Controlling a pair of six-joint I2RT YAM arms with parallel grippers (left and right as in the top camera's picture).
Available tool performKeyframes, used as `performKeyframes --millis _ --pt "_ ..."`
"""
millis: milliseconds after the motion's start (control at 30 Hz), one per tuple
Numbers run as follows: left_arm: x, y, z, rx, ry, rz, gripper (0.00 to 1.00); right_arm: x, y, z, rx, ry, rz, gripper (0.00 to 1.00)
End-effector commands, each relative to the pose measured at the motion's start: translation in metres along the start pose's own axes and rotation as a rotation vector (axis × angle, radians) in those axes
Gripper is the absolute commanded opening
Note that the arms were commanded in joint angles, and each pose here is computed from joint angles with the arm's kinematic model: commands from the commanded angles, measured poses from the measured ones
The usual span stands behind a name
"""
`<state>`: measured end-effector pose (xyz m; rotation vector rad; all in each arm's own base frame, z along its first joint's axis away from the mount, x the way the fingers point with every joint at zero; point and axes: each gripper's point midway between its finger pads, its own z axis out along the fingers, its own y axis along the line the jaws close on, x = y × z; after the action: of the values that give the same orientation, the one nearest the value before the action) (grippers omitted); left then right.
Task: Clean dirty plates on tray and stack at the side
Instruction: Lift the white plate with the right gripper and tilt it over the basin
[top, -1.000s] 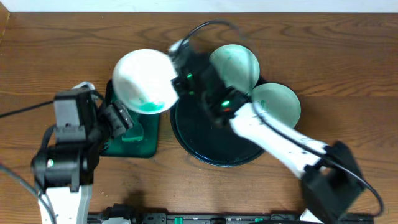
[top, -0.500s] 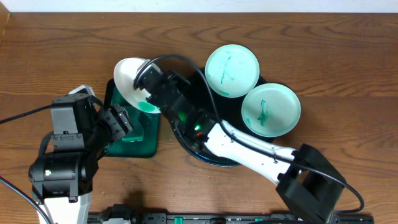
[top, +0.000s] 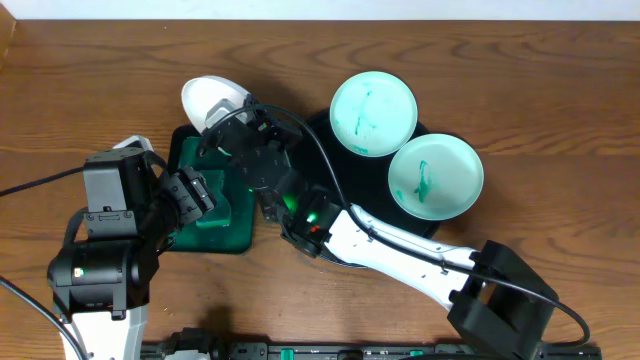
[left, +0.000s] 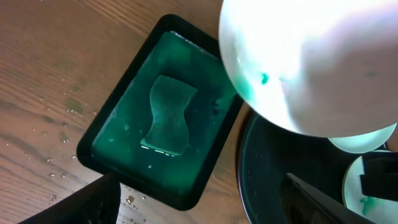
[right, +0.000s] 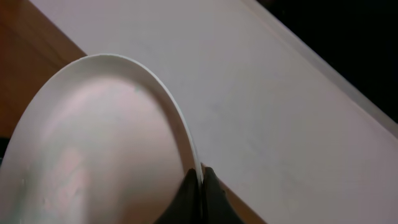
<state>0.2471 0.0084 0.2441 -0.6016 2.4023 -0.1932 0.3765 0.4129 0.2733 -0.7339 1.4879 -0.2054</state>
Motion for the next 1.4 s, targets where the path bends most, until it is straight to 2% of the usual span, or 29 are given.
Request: performKeyframes --millis 0,467,633,867,967,1067,1300,1367 --pt "-0.002 0.000 -0.002 0.001 -0.005 0.004 0.82 -0.023 -0.019 -0.008 0.047 -0.043 -0.021 0.01" --pt "-0.002 0.000 -0.002 0.001 -0.005 0.004 0.82 -0.030 -0.024 -0.009 0.064 -0.069 -0.006 0.01" --pt "-0.002 0.000 -0.002 0.001 -0.005 0.004 0.82 -0.021 -0.021 -0.007 0.050 -0.039 0.027 0.01" --pt "-0.002 -0.001 -0.002 0.003 -0.004 0.004 0.82 0.049 -0.030 0.011 0.052 0.180 0.388 0.01" --pt "0.006 -0.012 -0.002 0.071 0.037 0.004 0.82 0.070 -0.025 0.012 -0.026 0.265 0.458 0.01" --pt "0.004 -0.014 0.001 0.074 0.043 0.006 0.83 0.095 -0.025 0.005 -0.117 0.385 0.527 0.01" --pt "0.021 0.013 0.039 -0.095 0.182 0.015 0.67 0.174 -0.038 -0.021 -0.282 0.756 0.767 0.01" --pt "0.027 0.020 0.054 -0.140 0.229 0.010 0.64 0.199 -0.046 -0.029 -0.263 0.859 0.804 0.01"
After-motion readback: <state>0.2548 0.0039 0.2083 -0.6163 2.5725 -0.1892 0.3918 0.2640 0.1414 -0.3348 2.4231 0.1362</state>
